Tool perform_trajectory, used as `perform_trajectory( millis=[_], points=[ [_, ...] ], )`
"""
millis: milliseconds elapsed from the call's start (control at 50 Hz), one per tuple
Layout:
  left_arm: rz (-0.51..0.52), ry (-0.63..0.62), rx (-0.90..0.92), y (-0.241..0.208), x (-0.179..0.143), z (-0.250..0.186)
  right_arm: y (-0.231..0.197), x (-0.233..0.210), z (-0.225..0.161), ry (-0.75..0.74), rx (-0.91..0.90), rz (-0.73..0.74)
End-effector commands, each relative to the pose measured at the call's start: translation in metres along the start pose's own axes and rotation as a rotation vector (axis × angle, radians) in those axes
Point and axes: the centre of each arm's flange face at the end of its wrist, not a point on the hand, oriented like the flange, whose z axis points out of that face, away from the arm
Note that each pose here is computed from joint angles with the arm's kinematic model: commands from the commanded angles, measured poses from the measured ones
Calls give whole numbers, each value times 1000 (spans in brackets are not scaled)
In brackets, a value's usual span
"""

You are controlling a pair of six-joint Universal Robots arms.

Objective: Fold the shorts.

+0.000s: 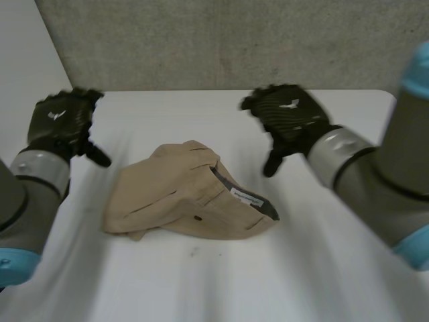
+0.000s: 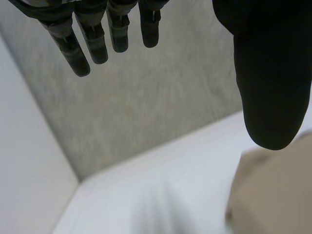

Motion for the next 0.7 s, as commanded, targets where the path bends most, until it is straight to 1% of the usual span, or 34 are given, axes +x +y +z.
perform_trajectory(
  millis=[20,60,120,200,240,320,360,400,440,480,500,580,600,620,700],
  points=[
    [-16,-37,-188,33,-29,1,-1,-74,13,-174,18,-20],
    [-15,-13,-220,40,-27,1,5,-88,16,-188,4,-26],
    [15,44,-306,59,-23,1,16,-98,22,-191,-20,-37],
    [102,97,-421,79,-24,-2,36,-115,35,-210,-56,-57],
    [125,110,-448,84,-23,-3,42,-117,39,-207,-67,-67],
    [156,138,-502,99,-19,-4,48,-114,46,-159,-79,-141],
    [159,145,-519,106,-17,-3,44,-108,46,-103,-76,-198],
    [160,152,-523,109,-15,-3,39,-103,44,-58,-64,-222],
    [163,157,-510,110,-13,-1,19,-91,37,8,-6,-216],
    [167,162,-487,109,-10,0,10,-81,30,39,20,-210],
    [171,171,-458,107,-6,2,8,-68,24,60,24,-206],
    [184,213,-388,109,11,5,17,-45,15,83,-21,-200],
    [184,213,-387,109,11,5,21,-43,14,81,-32,-199],
    [192,239,-356,110,21,8,24,-40,13,82,-41,-200],
    [198,275,-320,110,36,13,38,-26,11,98,-107,-203]
  ],
)
